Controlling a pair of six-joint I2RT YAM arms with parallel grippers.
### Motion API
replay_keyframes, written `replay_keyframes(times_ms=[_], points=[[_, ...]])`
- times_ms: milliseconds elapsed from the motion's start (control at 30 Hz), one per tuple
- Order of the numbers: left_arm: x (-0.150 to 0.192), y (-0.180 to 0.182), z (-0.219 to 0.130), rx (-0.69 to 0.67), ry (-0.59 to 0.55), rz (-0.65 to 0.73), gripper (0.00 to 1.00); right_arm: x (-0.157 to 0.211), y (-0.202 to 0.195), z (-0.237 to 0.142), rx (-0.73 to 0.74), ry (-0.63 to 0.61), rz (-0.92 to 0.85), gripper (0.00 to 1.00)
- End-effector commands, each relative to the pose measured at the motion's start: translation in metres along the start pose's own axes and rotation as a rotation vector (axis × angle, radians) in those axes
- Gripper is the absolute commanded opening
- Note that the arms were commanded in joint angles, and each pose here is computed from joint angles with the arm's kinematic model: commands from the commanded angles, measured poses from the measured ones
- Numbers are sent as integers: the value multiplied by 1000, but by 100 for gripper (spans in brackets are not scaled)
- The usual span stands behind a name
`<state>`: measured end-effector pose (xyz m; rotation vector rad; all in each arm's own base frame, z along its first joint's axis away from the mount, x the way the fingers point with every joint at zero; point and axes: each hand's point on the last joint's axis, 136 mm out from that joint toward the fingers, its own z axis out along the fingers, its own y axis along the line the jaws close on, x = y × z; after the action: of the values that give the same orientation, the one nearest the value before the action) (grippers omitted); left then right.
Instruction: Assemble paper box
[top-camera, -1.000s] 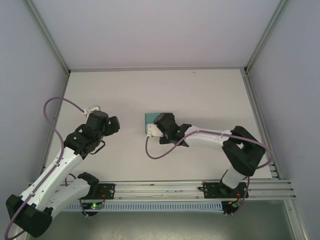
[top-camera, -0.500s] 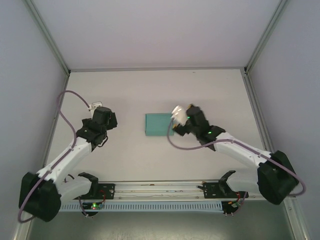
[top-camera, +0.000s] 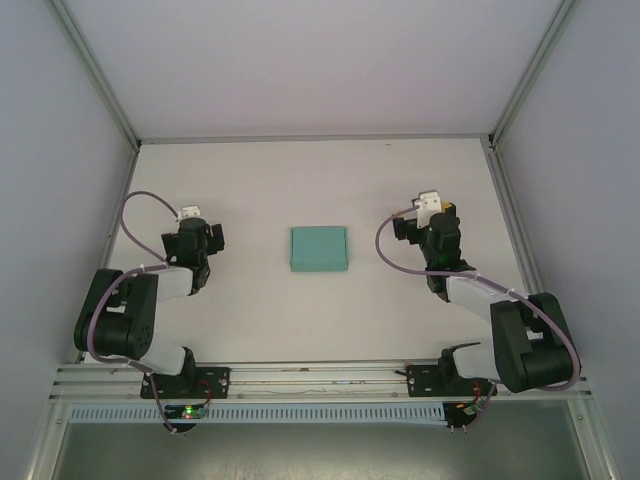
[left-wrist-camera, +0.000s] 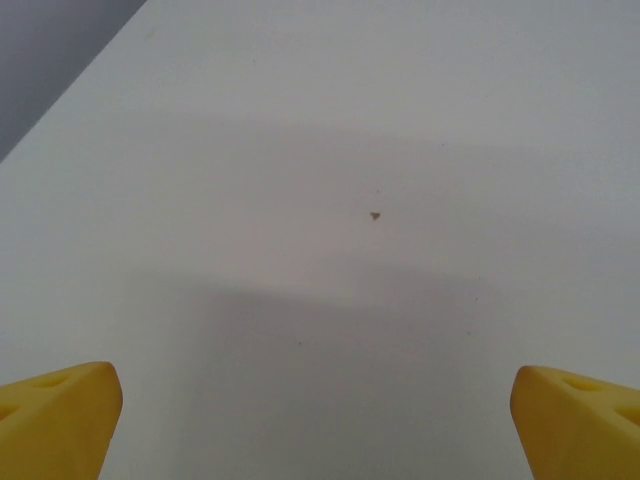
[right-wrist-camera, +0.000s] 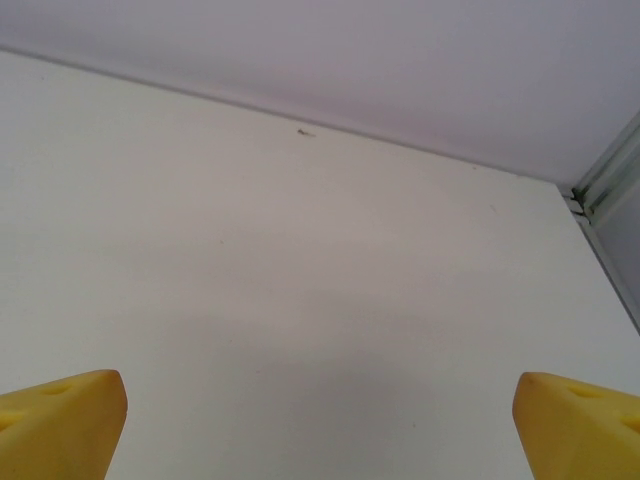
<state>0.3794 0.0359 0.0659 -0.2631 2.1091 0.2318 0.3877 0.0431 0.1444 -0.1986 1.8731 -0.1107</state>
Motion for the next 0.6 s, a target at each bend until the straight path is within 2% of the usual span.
replay_keyframes(times_ms=[0, 33, 100, 133, 200, 267, 333, 400, 467, 567], points=[[-38, -9, -1, 83, -178, -11, 100, -2, -6, -2, 3, -9, 26, 98], [-35, -12, -3, 98, -150, -10, 100, 12, -8, -3, 4, 3, 60, 98], [-33, -14, -4, 114, -171, -6, 100, 12, -11, -7, 10, -107, 62, 98], [-27, -17, -3, 139, -160, 4, 100, 18, -18, -5, 41, -100, 95, 98], [-31, -16, -4, 132, -248, -2, 100, 33, -30, 4, 28, -66, 178, 98], [-23, -14, -3, 124, -170, -6, 100, 31, -35, 9, -7, -127, 223, 98], [-30, -14, -4, 126, -232, -8, 100, 38, -40, 9, 2, -56, 242, 99], [-24, -14, -3, 124, -182, -8, 100, 37, -39, 13, 33, -62, 218, 99], [-27, -14, -3, 123, -216, -8, 100, 37, -39, 12, 40, -65, 212, 98], [-26, -14, -3, 124, -199, -7, 100, 37, -39, 12, 43, -54, 208, 98]])
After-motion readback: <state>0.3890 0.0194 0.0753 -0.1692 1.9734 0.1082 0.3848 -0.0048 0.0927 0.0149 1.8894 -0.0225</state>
